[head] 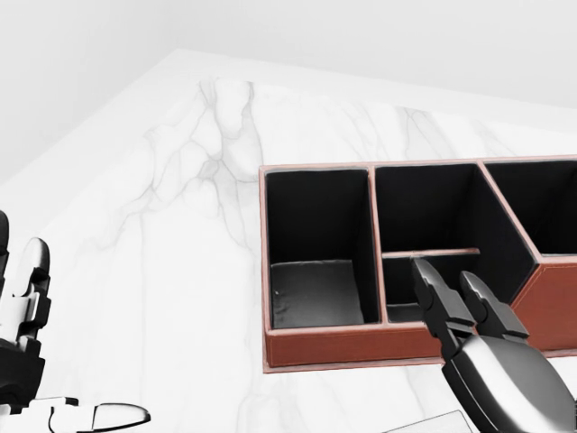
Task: Pick up the book and place it in the front compartment of the caddy.
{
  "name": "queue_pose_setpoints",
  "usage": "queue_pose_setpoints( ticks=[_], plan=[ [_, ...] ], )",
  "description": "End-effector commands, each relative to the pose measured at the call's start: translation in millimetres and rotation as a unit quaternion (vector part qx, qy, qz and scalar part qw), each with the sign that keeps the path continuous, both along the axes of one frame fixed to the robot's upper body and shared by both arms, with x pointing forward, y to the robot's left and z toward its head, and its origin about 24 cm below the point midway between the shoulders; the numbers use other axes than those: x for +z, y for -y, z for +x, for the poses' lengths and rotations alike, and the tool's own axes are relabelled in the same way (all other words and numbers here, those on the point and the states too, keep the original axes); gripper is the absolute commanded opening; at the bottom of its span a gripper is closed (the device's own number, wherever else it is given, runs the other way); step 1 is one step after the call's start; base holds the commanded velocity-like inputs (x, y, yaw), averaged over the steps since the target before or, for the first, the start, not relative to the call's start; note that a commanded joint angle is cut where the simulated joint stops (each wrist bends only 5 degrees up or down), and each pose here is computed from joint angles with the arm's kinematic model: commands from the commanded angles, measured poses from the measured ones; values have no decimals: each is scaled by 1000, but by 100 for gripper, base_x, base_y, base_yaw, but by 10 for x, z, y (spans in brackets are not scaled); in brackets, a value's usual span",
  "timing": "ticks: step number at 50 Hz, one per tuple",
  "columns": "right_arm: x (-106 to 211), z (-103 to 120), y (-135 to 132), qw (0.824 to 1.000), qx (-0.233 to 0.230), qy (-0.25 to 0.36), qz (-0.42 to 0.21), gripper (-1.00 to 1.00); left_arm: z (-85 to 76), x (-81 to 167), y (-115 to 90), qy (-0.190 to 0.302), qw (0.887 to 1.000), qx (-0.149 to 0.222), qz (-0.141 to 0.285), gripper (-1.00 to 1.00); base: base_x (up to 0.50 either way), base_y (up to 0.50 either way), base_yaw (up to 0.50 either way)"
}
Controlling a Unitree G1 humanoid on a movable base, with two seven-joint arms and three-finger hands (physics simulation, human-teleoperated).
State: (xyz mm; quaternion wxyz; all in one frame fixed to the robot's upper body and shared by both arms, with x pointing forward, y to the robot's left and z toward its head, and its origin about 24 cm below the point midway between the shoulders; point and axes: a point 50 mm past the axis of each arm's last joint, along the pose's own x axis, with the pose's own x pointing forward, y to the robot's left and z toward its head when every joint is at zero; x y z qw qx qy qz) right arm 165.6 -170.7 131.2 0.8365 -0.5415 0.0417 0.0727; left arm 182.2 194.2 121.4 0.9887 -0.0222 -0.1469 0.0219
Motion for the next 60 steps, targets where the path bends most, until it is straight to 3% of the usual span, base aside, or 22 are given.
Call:
queue_pose_setpoints(
  ticks=[1, 60],
  plan=[
    [-264, 84, -12, 998, 11, -60, 8, 100, 61, -78, -4, -15, 1000, 5, -8, 100, 0, 0, 0],
    [-706, 197, -118, 986, 41, -159, -40, 100, 67, -86, -8, -16, 1000, 6, -9, 100, 0, 0, 0]
  ],
)
